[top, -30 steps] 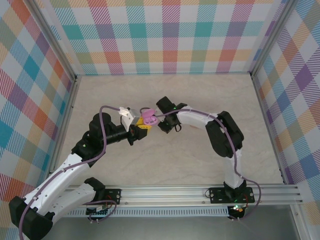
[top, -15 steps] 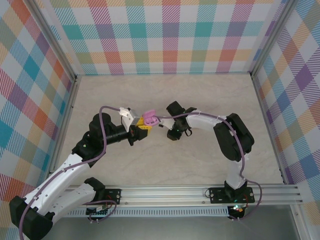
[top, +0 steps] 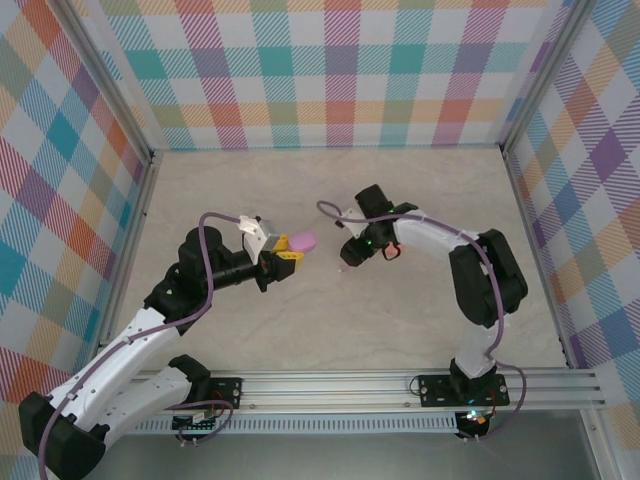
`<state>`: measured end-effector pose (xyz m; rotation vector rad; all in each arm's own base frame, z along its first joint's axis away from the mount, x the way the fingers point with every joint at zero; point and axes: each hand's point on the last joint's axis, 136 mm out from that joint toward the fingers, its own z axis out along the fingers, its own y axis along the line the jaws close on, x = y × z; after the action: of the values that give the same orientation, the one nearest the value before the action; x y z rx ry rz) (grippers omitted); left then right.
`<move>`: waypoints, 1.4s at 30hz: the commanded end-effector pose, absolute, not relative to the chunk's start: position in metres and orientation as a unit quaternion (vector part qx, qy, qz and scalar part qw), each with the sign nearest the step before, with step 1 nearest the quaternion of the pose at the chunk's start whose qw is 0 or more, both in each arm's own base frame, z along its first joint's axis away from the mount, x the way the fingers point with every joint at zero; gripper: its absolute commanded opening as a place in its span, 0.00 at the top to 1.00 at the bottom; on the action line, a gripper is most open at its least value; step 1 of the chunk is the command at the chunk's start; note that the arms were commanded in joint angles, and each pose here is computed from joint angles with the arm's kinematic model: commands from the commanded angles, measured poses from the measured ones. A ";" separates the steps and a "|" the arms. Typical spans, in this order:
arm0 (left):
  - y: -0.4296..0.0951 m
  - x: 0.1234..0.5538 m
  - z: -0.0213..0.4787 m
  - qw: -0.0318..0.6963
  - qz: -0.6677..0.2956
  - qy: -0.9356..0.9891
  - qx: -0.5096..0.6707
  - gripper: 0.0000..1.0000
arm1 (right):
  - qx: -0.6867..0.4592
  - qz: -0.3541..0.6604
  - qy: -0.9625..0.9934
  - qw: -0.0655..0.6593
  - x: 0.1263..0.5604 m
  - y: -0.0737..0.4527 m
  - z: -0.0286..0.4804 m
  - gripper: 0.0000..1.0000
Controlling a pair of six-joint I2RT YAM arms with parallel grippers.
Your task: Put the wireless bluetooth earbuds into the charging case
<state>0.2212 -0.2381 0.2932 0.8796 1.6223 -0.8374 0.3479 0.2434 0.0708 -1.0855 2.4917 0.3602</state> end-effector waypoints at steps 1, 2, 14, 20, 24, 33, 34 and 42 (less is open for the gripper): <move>-0.238 0.223 0.300 0.538 -0.350 0.674 0.366 0.87 | -0.321 0.154 0.907 0.223 0.357 0.243 0.101 0.41; -0.237 0.224 0.299 0.538 -0.349 0.676 0.365 0.87 | -0.303 0.159 0.912 0.226 0.357 0.240 0.107 0.41; -0.246 0.224 0.307 0.528 -0.368 0.667 0.376 0.87 | -0.332 0.359 0.744 0.456 0.249 0.262 0.276 0.36; -0.253 0.224 0.310 0.522 -0.386 0.659 0.379 0.87 | -0.373 0.346 0.734 0.450 0.231 0.279 0.293 0.34; -0.255 0.223 0.308 0.515 -0.392 0.659 0.382 0.87 | -0.398 0.339 0.727 0.445 0.233 0.295 0.297 0.34; -0.256 0.223 0.310 0.514 -0.396 0.658 0.382 0.87 | -0.430 0.349 0.711 0.434 0.230 0.312 0.301 0.35; -0.256 0.223 0.309 0.513 -0.395 0.659 0.382 0.87 | -0.431 0.351 0.710 0.432 0.229 0.313 0.300 0.35; -0.257 0.224 0.312 0.514 -0.395 0.657 0.384 0.87 | -0.463 0.355 0.693 0.423 0.216 0.319 0.297 0.35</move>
<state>0.2253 -0.2537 0.2860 0.9159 1.6577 -0.9287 0.2244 0.3122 0.2863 -1.0950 1.7966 0.8685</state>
